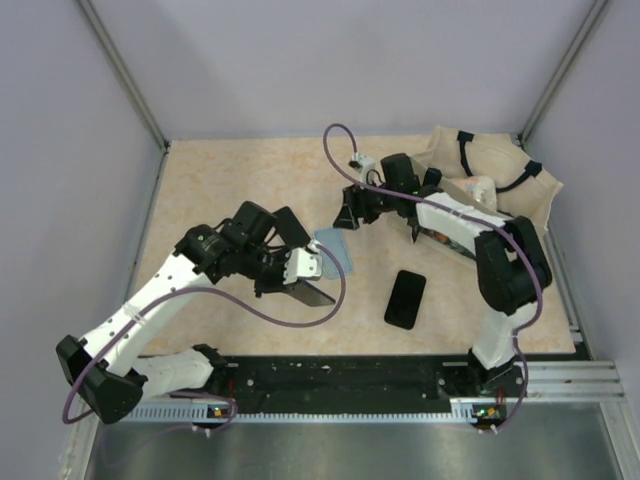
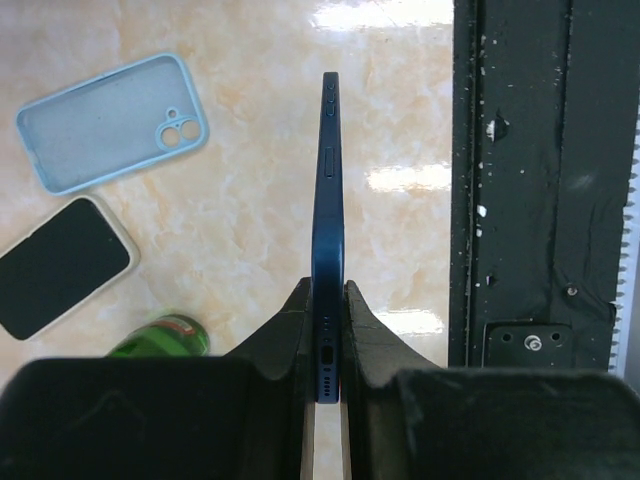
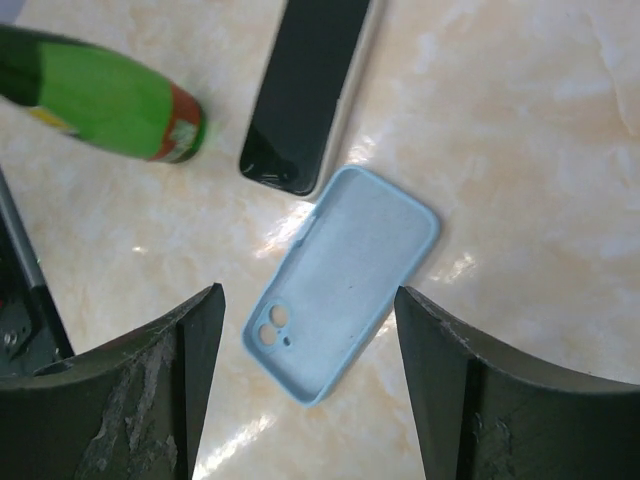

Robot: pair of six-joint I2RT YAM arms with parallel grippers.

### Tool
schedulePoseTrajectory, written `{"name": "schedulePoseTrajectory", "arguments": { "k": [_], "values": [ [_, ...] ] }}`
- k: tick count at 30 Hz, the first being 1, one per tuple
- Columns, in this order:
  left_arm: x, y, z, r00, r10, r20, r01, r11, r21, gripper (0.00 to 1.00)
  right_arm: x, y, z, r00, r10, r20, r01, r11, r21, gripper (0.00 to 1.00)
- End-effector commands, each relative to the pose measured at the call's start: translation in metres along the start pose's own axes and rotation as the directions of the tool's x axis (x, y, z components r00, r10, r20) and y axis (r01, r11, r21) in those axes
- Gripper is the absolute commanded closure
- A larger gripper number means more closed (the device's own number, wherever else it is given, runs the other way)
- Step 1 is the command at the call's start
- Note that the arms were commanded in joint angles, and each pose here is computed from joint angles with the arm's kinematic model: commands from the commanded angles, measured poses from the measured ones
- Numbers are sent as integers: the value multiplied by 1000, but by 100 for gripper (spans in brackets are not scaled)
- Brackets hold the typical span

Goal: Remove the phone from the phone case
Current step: Place the phone case at the center of the board, then place the phone at the center of the board.

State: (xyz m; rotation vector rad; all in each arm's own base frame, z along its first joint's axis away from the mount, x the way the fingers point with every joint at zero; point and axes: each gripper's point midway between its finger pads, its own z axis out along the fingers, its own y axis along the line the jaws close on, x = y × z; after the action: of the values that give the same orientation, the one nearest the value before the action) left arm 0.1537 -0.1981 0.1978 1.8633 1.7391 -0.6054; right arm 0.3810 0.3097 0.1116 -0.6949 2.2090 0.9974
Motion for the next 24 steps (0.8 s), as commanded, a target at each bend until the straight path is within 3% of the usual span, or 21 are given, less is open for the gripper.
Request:
{"name": "schedulePoseTrajectory", "arguments": {
  "k": [1, 7, 13, 24],
  "values": [
    [-12, 19, -12, 996, 32, 86, -23, 995, -99, 100, -18, 54, -58, 949, -306, 78, 314, 942, -122, 31],
    [-8, 28, -15, 990, -60, 131, 67, 997, -48, 100, 12, 109, -105, 874, -462, 152, 486, 822, -296, 32],
    [-15, 39, -14, 959, -166, 231, 170, 985, 2, 100, 49, 162, -95, 810, -566, 156, 576, 715, -397, 33],
    [-37, 48, -18, 915, -186, 357, 213, 976, -35, 100, 48, 194, -64, 816, -551, 174, 556, 667, -495, 37]
  ]
}}
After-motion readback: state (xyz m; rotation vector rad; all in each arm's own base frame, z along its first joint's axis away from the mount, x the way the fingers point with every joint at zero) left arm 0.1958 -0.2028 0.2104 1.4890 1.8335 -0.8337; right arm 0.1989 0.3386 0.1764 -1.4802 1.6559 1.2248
